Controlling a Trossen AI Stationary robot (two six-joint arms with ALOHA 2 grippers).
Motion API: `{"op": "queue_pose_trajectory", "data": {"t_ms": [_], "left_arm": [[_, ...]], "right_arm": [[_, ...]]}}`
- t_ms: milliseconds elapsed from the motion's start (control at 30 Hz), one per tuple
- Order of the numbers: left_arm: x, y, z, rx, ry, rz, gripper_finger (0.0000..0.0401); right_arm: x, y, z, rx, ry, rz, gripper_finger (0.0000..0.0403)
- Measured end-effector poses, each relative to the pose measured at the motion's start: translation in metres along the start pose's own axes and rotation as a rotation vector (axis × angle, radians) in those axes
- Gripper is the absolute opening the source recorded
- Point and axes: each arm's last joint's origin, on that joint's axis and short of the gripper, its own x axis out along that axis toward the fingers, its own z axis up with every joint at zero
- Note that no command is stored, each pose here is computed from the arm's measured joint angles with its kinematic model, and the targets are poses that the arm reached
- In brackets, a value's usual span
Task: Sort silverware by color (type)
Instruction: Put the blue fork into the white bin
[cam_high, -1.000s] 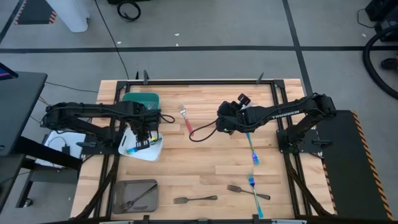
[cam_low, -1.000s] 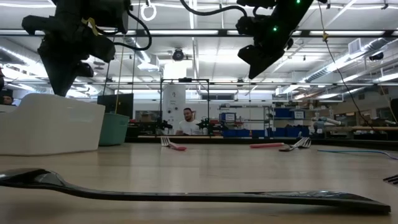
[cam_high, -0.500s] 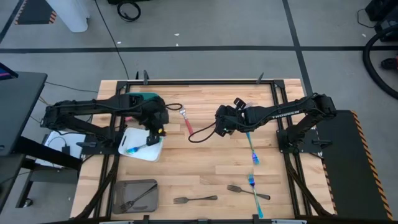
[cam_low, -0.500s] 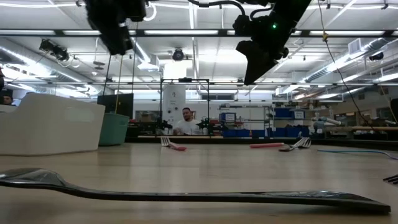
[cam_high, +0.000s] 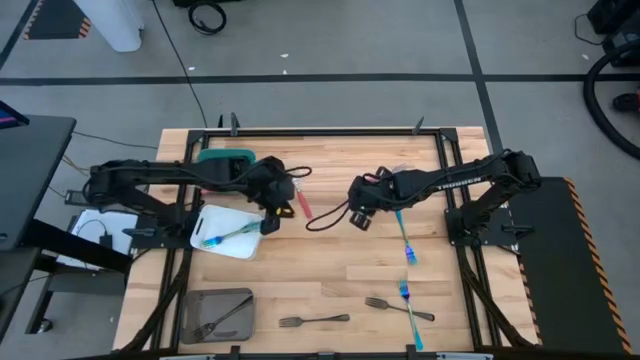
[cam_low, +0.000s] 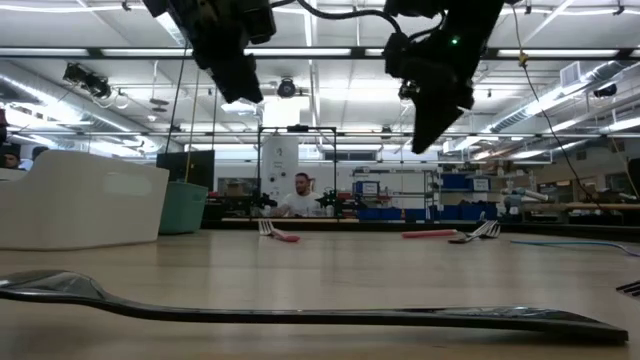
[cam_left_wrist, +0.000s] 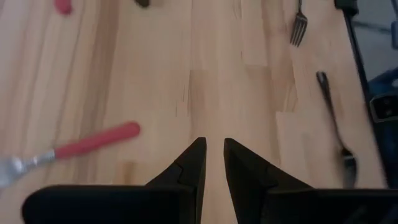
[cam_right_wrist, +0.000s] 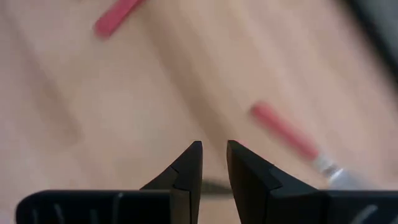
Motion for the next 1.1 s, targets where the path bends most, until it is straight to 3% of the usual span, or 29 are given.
{"op": "queue_pose_trajectory", "data": {"t_ms": [133, 267, 433, 633, 800, 1100], "left_arm": [[0.013, -0.008, 0.002, 0.096, 0.001, -0.024, 0.0066], [0.014, -0.029, -0.005, 0.122, 0.062, -0.069, 0.0066], [-0.004, -0.05, -0.018, 0.047, 0.148, -0.094, 0.0066], [-0.016, -0.068, -0.017, 0.08, 0.071, -0.087, 0.0066], [-0.016, -0.072, -0.017, 0.131, 0.056, -0.035, 0.0066], [-0.013, -0.072, -0.018, 0.097, 0.067, -0.032, 0.0066]], "right_arm": [[-0.002, 0.002, -0.012, 0.077, 0.158, 0.069, 0.0082], [-0.008, 0.005, -0.027, 0.114, 0.262, 0.037, 0.0083], [-0.016, 0.012, -0.039, 0.137, 0.309, -0.015, 0.0082], [-0.027, 0.027, -0.055, 0.21, 0.381, 0.005, 0.0083], [-0.035, 0.041, -0.075, 0.278, 0.428, 0.001, 0.0082], [-0.039, 0.053, -0.102, 0.353, 0.476, -0.039, 0.0082]]}}
